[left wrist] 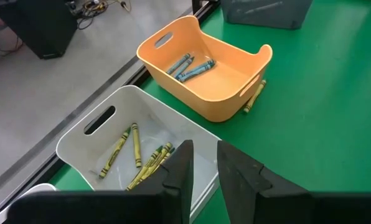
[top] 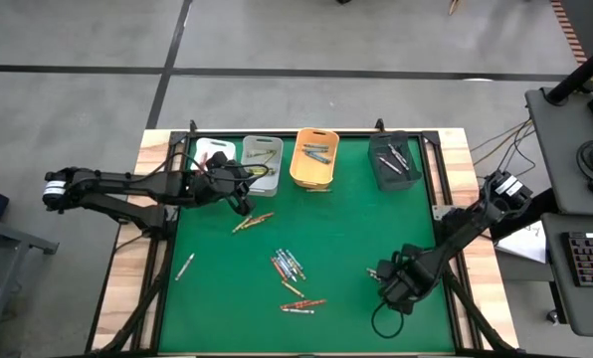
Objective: Sort crayons
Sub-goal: Put the blue crayon into the yellow bin
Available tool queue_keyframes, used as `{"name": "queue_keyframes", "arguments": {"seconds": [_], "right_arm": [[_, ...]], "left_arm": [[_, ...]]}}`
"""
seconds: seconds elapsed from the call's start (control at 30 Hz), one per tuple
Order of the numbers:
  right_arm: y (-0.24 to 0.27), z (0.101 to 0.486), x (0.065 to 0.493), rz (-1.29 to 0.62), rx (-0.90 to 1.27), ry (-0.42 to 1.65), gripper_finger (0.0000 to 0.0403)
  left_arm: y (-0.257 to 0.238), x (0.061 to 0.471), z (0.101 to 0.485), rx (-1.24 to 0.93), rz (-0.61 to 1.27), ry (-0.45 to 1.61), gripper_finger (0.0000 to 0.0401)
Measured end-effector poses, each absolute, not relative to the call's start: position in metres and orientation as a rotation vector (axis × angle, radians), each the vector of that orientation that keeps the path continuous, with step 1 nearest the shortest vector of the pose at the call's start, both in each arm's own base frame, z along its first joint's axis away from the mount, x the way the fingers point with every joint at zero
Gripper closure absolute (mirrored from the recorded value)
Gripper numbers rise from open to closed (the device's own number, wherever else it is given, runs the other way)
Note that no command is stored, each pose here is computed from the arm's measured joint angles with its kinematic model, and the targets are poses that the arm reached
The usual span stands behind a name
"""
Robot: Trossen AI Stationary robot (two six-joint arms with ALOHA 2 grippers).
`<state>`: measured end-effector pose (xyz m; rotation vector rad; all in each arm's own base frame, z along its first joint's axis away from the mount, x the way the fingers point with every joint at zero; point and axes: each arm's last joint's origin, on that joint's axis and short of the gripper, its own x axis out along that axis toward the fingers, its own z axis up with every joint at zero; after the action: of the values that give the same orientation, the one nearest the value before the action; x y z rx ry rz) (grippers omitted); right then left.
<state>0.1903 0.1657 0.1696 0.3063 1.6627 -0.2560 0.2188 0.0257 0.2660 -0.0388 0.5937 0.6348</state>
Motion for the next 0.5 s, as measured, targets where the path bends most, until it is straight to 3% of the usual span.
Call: {"name": "queue_keyframes", "arguments": {"seconds": [0.5], "right_arm": [[0.158,0.146,0.184,-0.296,0.302,1.609,0.0298]], "left_arm": [[0.026,0.219,0.266,-0.038,0.635,0.595,0.0346]]}}
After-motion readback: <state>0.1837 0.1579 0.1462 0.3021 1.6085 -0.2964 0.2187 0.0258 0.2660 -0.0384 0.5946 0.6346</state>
